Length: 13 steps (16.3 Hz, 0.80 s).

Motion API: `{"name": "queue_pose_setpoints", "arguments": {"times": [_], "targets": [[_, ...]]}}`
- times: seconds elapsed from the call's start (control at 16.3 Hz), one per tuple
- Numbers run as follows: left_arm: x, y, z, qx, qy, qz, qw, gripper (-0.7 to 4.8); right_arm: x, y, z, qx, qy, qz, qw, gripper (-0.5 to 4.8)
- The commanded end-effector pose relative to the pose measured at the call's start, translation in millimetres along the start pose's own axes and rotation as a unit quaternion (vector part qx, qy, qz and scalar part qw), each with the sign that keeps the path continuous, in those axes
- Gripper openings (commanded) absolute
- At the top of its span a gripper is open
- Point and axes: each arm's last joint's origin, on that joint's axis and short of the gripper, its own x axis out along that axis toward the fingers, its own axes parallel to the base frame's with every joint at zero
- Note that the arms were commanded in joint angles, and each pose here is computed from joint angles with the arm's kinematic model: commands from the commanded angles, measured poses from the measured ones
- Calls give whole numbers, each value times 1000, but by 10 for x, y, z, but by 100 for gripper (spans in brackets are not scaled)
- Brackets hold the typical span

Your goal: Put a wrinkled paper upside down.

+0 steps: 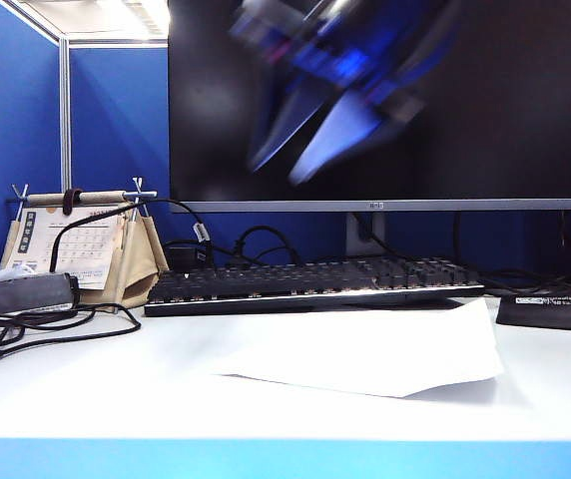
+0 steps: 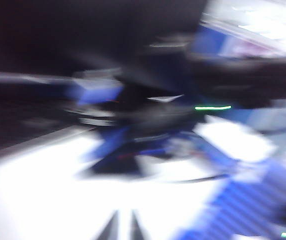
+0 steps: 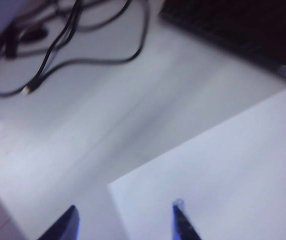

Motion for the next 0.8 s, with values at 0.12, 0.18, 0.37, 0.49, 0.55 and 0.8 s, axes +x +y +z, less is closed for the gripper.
{"name": "queue_pose_setpoints", "arguments": {"times": [0.12, 0.18, 0.37, 0.49, 0.55, 0.8], "targets": [[-251, 65, -190, 25, 59, 206, 976, 20, -609, -25, -249, 5, -157, -57, 986, 135], [-301, 79, -216, 27, 58, 249, 966, 20, -748, -40, -390, 9, -189, -72, 979, 92], [-320, 113, -211, 37, 19, 309, 950, 20, -1067, -112, -900, 30, -264, -137, 954, -1], [-236, 183, -309, 39, -1, 311, 950, 20, -1218, -166, -1321, 46, -308, -170, 935, -1], [-194, 227, -396, 34, -2, 312, 950, 20, -1244, -195, -1485, 57, -327, -193, 923, -1], [-66, 417, -850, 17, 32, 325, 945, 21, -1189, -285, -2018, 94, -385, -248, 884, -1]]}}
